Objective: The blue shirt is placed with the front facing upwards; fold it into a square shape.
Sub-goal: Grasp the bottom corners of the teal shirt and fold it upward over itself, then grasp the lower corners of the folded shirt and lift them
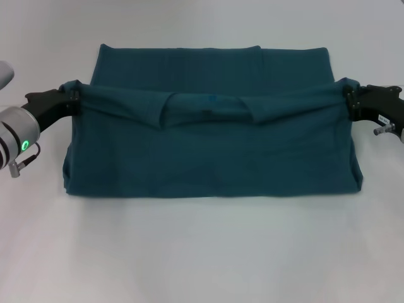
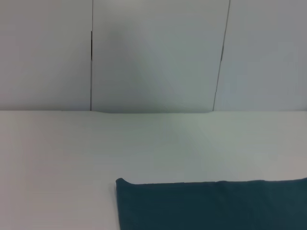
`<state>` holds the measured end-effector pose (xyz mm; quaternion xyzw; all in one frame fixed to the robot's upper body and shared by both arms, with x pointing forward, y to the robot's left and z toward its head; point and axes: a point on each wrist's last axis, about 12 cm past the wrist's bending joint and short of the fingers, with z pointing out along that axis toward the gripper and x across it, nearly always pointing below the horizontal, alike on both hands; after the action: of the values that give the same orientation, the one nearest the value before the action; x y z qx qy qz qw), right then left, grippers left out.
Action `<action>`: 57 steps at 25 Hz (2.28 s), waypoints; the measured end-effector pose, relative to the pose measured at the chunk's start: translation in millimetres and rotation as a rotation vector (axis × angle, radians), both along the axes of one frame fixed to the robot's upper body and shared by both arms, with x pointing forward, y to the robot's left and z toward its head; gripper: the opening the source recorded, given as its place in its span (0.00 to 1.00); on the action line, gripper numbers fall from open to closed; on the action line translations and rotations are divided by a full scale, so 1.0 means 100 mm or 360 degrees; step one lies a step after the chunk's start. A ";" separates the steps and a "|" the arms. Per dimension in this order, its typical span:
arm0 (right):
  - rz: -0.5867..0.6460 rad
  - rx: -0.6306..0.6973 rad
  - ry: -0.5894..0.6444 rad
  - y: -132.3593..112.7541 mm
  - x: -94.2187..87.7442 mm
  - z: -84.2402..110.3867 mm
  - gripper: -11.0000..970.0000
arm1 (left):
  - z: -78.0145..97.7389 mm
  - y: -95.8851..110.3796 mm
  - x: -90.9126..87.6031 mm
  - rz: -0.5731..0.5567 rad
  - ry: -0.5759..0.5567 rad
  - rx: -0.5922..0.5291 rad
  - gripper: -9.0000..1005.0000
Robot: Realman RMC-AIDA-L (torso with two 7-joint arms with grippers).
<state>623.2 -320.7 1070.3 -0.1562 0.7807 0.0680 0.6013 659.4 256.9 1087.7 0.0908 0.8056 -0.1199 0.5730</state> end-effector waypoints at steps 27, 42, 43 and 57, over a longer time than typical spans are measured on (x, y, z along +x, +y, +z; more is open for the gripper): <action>-0.0110 0.0046 0.0010 0.02 0.06 0.01 0.11 | -0.03 -0.08 0.02 0.0030 -0.0011 0.0009 0.10; -0.0079 -0.0065 0.0082 0.12 0.13 -0.02 0.55 | -0.03 0.00 0.02 0.0167 -0.0007 -0.0086 0.46; -0.0079 -0.0066 0.0082 0.12 0.13 -0.02 0.55 | -0.03 0.00 0.02 0.0167 -0.0007 -0.0086 0.58; -0.0107 0.0017 0.0048 0.09 0.12 0.01 0.63 | -0.05 -0.01 -0.02 0.0112 -0.0009 -0.0075 0.84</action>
<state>635.6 -312.0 1071.6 -0.1255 0.7941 0.0541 0.5922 657.7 256.4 1082.6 0.0493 0.8037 -0.1184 0.5811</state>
